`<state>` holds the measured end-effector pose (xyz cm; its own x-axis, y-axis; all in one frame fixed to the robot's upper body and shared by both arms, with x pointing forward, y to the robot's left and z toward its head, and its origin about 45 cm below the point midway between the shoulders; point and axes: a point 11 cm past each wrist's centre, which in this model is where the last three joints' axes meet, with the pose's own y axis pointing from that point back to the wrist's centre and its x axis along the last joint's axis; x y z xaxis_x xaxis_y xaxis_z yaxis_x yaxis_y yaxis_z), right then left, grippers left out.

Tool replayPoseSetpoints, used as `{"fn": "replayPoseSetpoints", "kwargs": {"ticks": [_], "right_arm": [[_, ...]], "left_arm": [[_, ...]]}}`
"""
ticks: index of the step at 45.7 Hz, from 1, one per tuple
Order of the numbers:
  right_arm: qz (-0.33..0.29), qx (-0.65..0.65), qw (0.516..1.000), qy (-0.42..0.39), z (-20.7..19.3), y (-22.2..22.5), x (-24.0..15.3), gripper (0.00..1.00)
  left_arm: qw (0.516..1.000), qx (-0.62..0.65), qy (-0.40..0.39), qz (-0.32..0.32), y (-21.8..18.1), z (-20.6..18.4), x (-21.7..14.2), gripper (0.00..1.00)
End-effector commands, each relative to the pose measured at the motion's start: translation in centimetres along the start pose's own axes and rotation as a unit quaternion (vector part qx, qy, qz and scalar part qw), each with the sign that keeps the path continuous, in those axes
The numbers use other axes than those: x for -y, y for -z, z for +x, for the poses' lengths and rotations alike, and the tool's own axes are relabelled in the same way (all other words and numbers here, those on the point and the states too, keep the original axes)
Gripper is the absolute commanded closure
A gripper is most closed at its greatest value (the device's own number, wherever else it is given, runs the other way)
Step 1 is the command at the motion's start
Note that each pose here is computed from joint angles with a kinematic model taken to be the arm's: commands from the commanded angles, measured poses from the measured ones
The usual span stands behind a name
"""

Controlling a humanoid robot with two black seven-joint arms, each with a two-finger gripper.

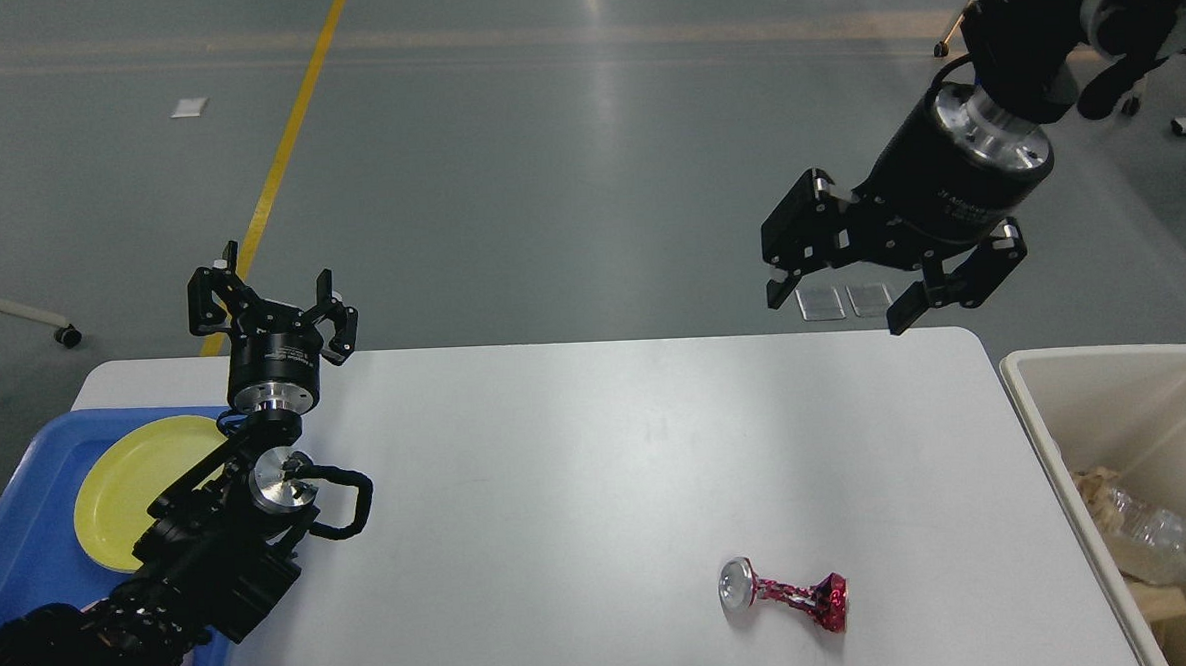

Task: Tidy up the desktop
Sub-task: 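Move the right gripper down toward the red snack wrapper, then grasp the red snack wrapper with the right gripper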

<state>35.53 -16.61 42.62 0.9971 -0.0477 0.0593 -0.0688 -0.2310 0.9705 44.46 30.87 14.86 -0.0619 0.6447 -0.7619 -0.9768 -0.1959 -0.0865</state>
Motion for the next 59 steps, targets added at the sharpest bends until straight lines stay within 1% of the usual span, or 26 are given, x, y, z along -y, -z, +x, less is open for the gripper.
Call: {"fn": "replayPoseSetpoints", "kwargs": {"ticks": [1, 6, 10, 13, 17, 22, 29, 35, 42, 47, 51, 55, 59], "right_arm": [[0.019, -0.041, 0.999, 0.017, -1.6, 3.7, -1.0, 0.0], [0.007, -0.055, 0.998, 0.021, -1.8, 4.7, 0.0, 0.02], [-0.018, -0.053, 0.998, 0.025, -1.4, 4.1, 1.9, 0.02], [-0.039, -0.049, 0.998, 0.03, -1.1, 3.2, 4.3, 0.03], [-0.084, -0.048, 0.995, 0.026, -0.4, 1.2, 8.4, 0.03], [-0.116, -0.026, 0.993, 0.019, 0.5, -1.5, 12.5, 0.03], [-0.127, 0.0, 0.99, 0.057, -0.6, -4.0, 17.3, 0.03], [-0.137, 0.009, 0.987, 0.083, -2.3, -5.1, 21.0, 0.04], [-0.156, -0.003, 0.983, 0.093, -3.3, -6.3, 24.4, 0.04], [-0.159, 0.005, 0.983, 0.093, -3.3, -7.1, 26.1, 0.04], [-0.164, 0.005, 0.982, 0.096, -3.6, -7.6, 27.4, 0.06], [-0.184, -0.012, 0.978, 0.097, -4.0, -8.5, 28.5, 0.07], [-0.207, -0.027, 0.973, 0.099, -4.7, -9.6, 29.3, 0.09]], "left_arm": [[1.0, 0.0, 0.0, 0.0, 0.0, 0.0, 0.0, 0.0], [1.0, 0.0, 0.0, 0.0, 0.0, 0.0, 0.0, 0.0], [1.0, 0.0, 0.0, 0.0, 0.0, 0.0, 0.0, 0.0], [1.0, 0.0, 0.0, 0.0, 0.0, 0.0, 0.0, 0.0], [1.0, 0.0, 0.0, 0.0, 0.0, 0.0, 0.0, 0.0], [1.0, 0.0, 0.0, 0.0, 0.0, 0.0, 0.0, 0.0], [1.0, 0.0, 0.0, 0.0, 0.0, 0.0, 0.0, 0.0], [1.0, 0.0, 0.0, 0.0, 0.0, 0.0, 0.0, 0.0], [1.0, 0.0, 0.0, 0.0, 0.0, 0.0, 0.0, 0.0], [1.0, 0.0, 0.0, 0.0, 0.0, 0.0, 0.0, 0.0], [1.0, 0.0, 0.0, 0.0, 0.0, 0.0, 0.0, 0.0], [1.0, 0.0, 0.0, 0.0, 0.0, 0.0, 0.0, 0.0], [1.0, 0.0, 0.0, 0.0, 0.0, 0.0, 0.0, 0.0]]}}
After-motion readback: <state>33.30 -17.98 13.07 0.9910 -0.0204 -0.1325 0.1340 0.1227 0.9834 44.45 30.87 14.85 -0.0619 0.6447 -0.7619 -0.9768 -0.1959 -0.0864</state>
